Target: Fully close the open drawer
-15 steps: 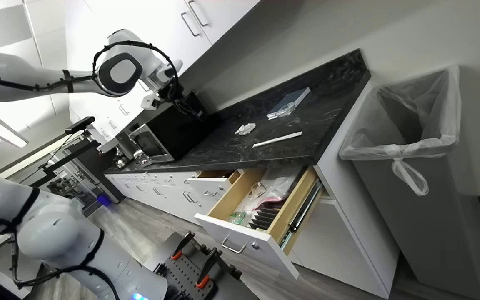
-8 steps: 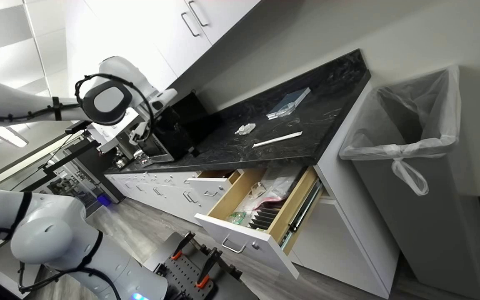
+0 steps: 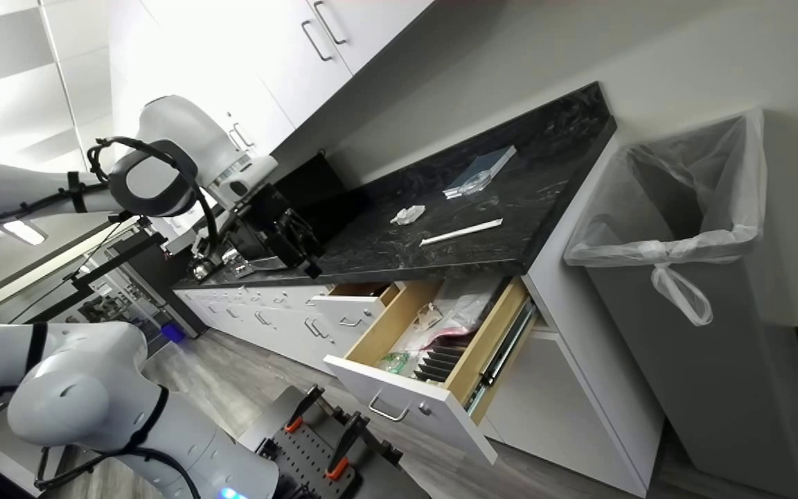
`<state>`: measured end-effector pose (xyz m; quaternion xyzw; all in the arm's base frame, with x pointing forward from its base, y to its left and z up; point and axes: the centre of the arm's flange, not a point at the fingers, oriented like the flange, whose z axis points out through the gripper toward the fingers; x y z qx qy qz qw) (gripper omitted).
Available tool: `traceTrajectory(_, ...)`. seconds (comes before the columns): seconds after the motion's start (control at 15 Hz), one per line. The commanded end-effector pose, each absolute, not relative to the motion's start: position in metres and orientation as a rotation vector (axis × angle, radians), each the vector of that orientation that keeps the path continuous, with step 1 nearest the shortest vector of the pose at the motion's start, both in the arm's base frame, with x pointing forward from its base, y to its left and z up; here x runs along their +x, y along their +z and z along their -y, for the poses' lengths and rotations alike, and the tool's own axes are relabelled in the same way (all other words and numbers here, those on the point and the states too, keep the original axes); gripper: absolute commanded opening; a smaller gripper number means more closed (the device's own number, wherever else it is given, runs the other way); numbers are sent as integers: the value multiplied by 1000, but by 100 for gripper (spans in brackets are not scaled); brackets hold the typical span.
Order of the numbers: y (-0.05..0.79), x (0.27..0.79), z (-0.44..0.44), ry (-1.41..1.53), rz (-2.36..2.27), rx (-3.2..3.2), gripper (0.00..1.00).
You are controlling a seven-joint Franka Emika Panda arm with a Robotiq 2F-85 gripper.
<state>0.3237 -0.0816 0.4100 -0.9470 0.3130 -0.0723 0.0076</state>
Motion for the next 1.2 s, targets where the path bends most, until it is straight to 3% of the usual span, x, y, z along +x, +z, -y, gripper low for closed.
traceTrajectory(0.0,408,327,92,-217,-1112,-2943,100)
traceTrajectory(0.33,361,319,138,27,-1413,-2769,100)
traceTrajectory(0.87,276,297,140,299,-1753,-2541,100)
traceTrajectory(0.93,271,292,141,310,-1799,-2515,75)
traceTrajectory(1.0,266,286,143,313,-1840,-2485,74)
traceTrajectory(1.13,259,278,148,303,-1904,-2434,59)
